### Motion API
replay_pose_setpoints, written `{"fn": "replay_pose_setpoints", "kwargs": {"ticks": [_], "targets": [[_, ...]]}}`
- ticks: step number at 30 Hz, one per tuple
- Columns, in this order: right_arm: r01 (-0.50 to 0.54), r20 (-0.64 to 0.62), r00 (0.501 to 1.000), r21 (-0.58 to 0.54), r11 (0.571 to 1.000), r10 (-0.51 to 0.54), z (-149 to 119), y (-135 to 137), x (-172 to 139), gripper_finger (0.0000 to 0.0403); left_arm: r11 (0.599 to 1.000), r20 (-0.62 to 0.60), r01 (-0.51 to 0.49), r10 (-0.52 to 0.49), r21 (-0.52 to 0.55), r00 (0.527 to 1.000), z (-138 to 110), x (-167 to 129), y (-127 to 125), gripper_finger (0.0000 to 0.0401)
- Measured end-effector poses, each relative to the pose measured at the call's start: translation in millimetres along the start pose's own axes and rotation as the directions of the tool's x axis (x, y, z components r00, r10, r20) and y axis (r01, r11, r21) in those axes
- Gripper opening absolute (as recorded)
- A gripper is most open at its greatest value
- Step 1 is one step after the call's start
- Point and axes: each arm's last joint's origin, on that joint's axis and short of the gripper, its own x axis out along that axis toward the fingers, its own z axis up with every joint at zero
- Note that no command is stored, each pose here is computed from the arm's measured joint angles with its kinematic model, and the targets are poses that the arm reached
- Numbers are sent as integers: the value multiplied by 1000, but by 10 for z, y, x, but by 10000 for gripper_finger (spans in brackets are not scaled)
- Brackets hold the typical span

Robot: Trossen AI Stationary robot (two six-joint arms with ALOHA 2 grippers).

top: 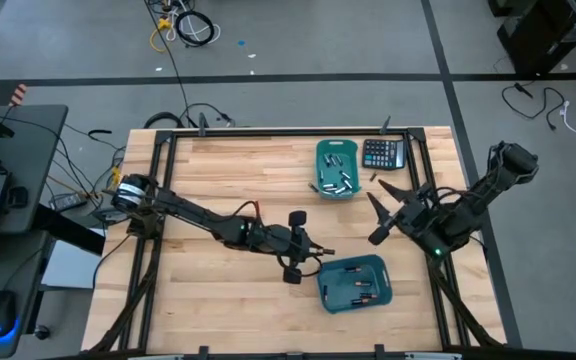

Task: Sort batteries
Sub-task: Put the black battery into the blue bin

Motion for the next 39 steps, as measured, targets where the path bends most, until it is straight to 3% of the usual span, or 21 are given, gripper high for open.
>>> {"fn": "replay_pose_setpoints", "kwargs": {"ticks": [5, 12, 17, 23, 32, 39], "targets": [[37, -6, 999, 5, 999, -37, 65, -141, 70, 166, 1000, 5, 25, -25, -19, 1000, -79, 100, -106, 39], [63, -11, 998, 13, 998, -63, 62, -214, 113, 166, 997, 147, 80, -79, 1, 986, 14, 117, -243, 39], [82, -14, 997, 4, 997, -82, 48, -216, 148, 164, 994, 209, 99, -87, -45, 974, -61, 239, -278, 39], [100, -17, 995, 3, 995, -100, 46, -224, 182, 163, 995, 134, 84, -77, -49, 988, -224, 332, -313, 39], [100, -17, 995, 19, 995, -99, 42, -218, 182, 163, 995, 162, 104, -103, 5, 981, -193, 325, -323, 41], [100, -17, 995, 19, 995, -100, 41, -218, 182, 161, 993, 159, 115, -116, 13, 980, -197, 326, -319, 85]]}}
